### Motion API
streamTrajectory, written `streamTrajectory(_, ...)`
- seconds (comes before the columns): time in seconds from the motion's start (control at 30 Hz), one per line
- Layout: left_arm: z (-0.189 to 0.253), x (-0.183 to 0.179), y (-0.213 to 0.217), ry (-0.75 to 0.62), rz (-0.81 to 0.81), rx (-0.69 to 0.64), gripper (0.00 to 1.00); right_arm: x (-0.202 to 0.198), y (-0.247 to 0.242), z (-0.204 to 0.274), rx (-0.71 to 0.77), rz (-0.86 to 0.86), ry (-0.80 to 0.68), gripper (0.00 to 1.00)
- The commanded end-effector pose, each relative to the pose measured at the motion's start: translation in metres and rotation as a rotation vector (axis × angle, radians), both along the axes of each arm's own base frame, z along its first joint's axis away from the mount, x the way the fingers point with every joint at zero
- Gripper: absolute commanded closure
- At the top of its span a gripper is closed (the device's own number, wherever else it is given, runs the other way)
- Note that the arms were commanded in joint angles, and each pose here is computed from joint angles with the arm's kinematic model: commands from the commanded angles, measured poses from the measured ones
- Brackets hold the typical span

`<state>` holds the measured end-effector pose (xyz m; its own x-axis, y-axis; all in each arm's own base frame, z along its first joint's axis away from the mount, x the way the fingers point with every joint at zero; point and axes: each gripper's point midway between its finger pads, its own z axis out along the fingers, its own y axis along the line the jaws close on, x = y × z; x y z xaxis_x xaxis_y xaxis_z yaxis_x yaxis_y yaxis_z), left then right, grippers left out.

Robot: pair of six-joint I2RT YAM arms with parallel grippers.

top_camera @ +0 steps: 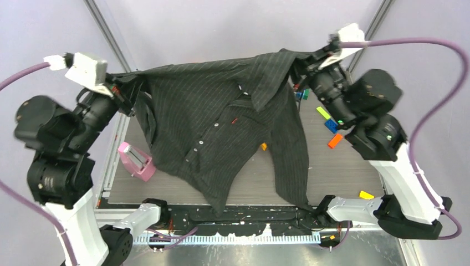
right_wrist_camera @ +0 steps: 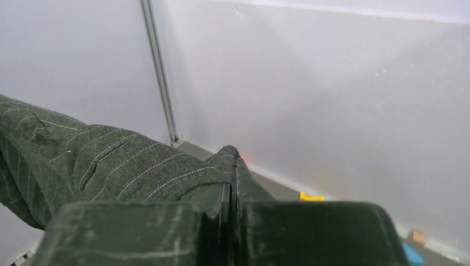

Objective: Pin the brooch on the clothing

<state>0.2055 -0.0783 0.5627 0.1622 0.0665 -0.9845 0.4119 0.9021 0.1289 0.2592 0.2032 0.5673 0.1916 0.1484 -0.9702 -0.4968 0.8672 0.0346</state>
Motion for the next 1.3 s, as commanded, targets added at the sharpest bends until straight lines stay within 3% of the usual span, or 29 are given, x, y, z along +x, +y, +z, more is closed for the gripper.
streamTrajectory(0.0,0.047,-0.042,-0.013,-0.112,-0.111,-0.092,1.00,-0.049,-0.054,0.076,0.085,-0.010,-0.191,0.99)
streamTrajectory(0.27,0.081,-0.077,-0.025,-0.163,-0.217,-0.199,1.00,-0.080,-0.080,0.118,0.094,0.006,-0.320,0.99)
streamTrajectory(0.53,0.067,-0.051,-0.017,-0.031,-0.133,-0.308,1.00,-0.048,-0.073,0.112,0.057,-0.116,-0.325,1.00)
streamTrajectory(0.67,0.025,0.008,-0.016,0.106,-0.057,-0.287,1.00,-0.008,-0.053,0.098,-0.002,-0.215,-0.304,1.00)
streamTrajectory(0.77,-0.032,0.073,-0.010,0.261,0.056,-0.247,1.00,0.034,-0.027,0.075,-0.057,-0.246,-0.257,0.99)
streamTrajectory(0.93,-0.150,0.186,0.022,0.541,0.214,-0.266,1.00,0.165,0.012,-0.019,-0.088,-0.215,-0.043,1.00)
streamTrajectory(1.0,-0.206,0.232,0.044,0.672,0.254,-0.304,1.00,0.220,0.029,-0.070,-0.107,-0.196,0.039,1.00)
streamTrajectory(1.03,-0.229,0.250,0.049,0.731,0.256,-0.314,1.00,0.259,0.042,-0.120,-0.134,-0.179,0.121,1.00)
streamTrajectory(1.07,-0.252,0.267,0.053,0.786,0.260,-0.324,1.00,0.274,0.047,-0.126,-0.112,-0.165,0.135,1.00)
streamTrajectory(1.1,-0.273,0.282,0.055,0.836,0.254,-0.336,0.94,0.311,0.061,-0.190,-0.159,-0.133,0.232,1.00)
streamTrajectory(1.13,-0.292,0.296,0.056,0.882,0.242,-0.347,0.83,0.321,0.065,-0.189,-0.142,-0.114,0.241,0.99)
streamTrajectory(1.17,-0.308,0.307,0.056,0.918,0.234,-0.353,0.68,0.347,0.078,-0.253,-0.175,-0.063,0.339,0.91)
streamTrajectory(1.2,-0.321,0.316,0.053,0.947,0.217,-0.360,0.52,0.353,0.083,-0.250,-0.160,-0.038,0.354,0.81)
streamTrajectory(1.23,-0.330,0.324,0.052,0.968,0.204,-0.366,0.40,0.365,0.092,-0.271,-0.159,0.004,0.378,0.57)
streamTrajectory(1.27,-0.335,0.328,0.049,0.979,0.190,-0.371,0.33,0.363,0.098,-0.293,-0.167,0.045,0.444,0.45)
